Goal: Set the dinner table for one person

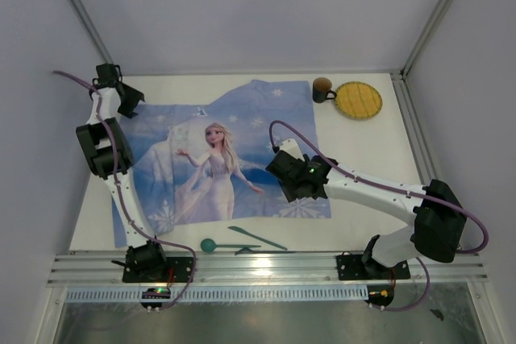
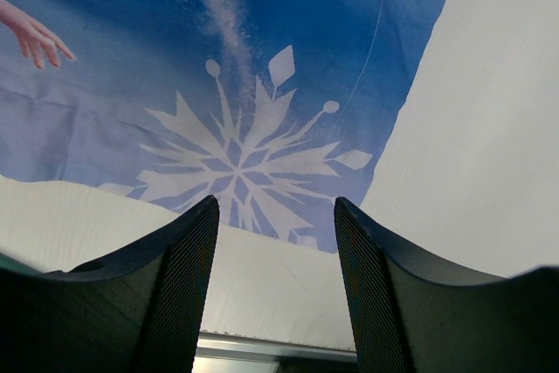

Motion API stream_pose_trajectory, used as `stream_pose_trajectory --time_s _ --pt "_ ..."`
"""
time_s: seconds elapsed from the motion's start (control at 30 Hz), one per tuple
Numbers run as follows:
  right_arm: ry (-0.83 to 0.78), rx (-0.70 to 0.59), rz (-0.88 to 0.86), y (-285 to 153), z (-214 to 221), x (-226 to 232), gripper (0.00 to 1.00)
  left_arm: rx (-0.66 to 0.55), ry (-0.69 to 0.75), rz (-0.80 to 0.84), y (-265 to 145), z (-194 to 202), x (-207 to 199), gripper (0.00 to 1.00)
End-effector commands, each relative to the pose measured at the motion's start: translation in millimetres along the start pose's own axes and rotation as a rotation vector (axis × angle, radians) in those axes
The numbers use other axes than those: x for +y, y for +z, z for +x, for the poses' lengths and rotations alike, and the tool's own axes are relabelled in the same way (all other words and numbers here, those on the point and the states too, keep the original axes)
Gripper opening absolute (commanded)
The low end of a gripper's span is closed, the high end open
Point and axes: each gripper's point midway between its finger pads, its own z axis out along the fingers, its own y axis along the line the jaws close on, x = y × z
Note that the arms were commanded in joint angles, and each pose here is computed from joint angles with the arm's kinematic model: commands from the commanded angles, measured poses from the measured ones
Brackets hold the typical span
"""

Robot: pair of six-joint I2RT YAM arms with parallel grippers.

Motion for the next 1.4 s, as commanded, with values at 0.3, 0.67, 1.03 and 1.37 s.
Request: stream_pose_trajectory --time_s 0.3,0.67,1.03,1.37 --pt "0.039 -0.153 -0.112 26 -71 44 0.7 -0.049 0.049 0.168 -86 -22 -47 0.57" --pt "0.065 -0.021 -0.212 77 -59 73 0.71 0.001 0.082 0.095 -76 -4 -21 0.57" --pt "0.077 0.04 -0.21 77 -38 69 0.71 0.035 0.067 0.091 -62 6 -17 0.57" --pt "0.064 0.151 -0.23 91 -24 79 0.75 0.049 0.061 0.103 -59 9 -19 0.57"
